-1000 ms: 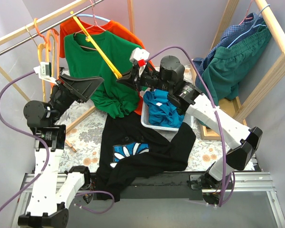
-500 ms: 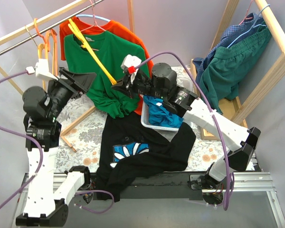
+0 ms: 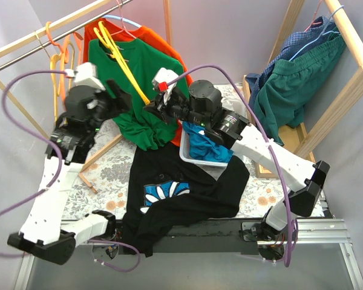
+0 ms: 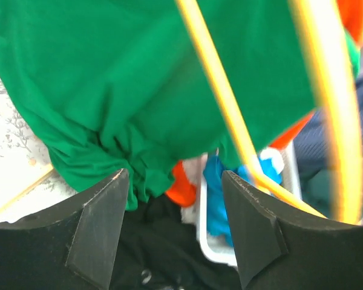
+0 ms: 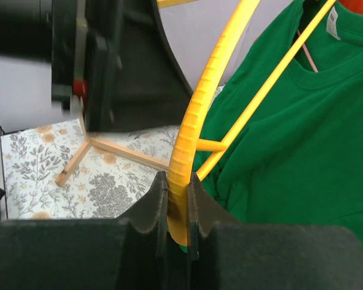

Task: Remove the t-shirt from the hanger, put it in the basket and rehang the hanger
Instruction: Place the hanger at the clothesline.

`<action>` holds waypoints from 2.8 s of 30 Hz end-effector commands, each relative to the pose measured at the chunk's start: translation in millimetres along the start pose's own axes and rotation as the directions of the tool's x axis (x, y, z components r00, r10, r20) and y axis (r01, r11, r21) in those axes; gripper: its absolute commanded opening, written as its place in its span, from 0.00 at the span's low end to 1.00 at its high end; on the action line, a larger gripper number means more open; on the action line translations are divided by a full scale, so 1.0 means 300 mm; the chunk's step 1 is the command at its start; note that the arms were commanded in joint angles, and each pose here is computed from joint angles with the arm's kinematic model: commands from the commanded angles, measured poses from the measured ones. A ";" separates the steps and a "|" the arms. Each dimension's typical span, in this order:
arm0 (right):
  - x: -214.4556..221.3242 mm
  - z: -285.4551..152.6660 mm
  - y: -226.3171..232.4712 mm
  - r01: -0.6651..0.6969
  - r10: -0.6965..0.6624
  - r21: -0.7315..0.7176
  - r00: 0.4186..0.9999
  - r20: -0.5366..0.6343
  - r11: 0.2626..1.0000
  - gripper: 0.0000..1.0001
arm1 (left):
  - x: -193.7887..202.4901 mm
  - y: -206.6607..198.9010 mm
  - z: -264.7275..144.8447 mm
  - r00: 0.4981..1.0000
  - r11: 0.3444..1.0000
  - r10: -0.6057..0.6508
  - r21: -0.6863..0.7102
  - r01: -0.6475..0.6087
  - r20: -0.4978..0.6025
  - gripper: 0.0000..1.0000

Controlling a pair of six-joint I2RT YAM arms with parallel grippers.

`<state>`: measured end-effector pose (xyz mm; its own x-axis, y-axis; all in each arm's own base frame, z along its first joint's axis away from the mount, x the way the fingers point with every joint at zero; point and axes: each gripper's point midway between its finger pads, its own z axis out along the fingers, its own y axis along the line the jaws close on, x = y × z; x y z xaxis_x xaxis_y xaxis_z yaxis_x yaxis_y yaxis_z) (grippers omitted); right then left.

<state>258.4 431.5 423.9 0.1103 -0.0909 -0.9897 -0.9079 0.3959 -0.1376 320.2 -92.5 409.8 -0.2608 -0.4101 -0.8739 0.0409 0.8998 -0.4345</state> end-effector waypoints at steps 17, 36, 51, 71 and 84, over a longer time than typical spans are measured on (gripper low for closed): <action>-0.012 -0.003 0.018 -0.019 0.018 0.020 0.999 0.039 1.000 0.01 | 0.036 -0.015 -0.138 0.991 0.994 -0.089 -0.056 0.095 0.101 0.57; 0.011 0.029 0.061 -0.039 0.039 0.008 0.999 0.033 0.999 0.01 | 0.150 -0.055 -0.047 0.995 0.967 0.057 -0.252 -0.035 0.078 0.56; 0.064 0.003 0.096 -0.045 0.046 -0.012 0.999 0.015 0.999 0.01 | 0.144 -0.104 -0.147 0.983 0.976 -0.036 -0.207 0.074 0.181 0.47; 0.039 -0.041 0.174 -0.083 0.093 -0.128 0.993 0.077 0.988 0.01 | 0.151 -0.173 -0.173 0.978 0.988 -0.137 -0.048 0.146 0.159 0.45; 0.050 -0.025 0.213 -0.111 0.125 -0.191 0.990 0.061 0.975 0.01 | 0.166 -0.201 -0.172 0.974 0.985 -0.173 0.014 0.173 0.148 0.53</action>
<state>221.0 438.7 375.7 0.0034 -0.0564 -0.9984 -0.9471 0.3202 -0.0213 256.9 -141.0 391.3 -0.1058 -0.5144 -0.8510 -0.0825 0.8574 -0.5080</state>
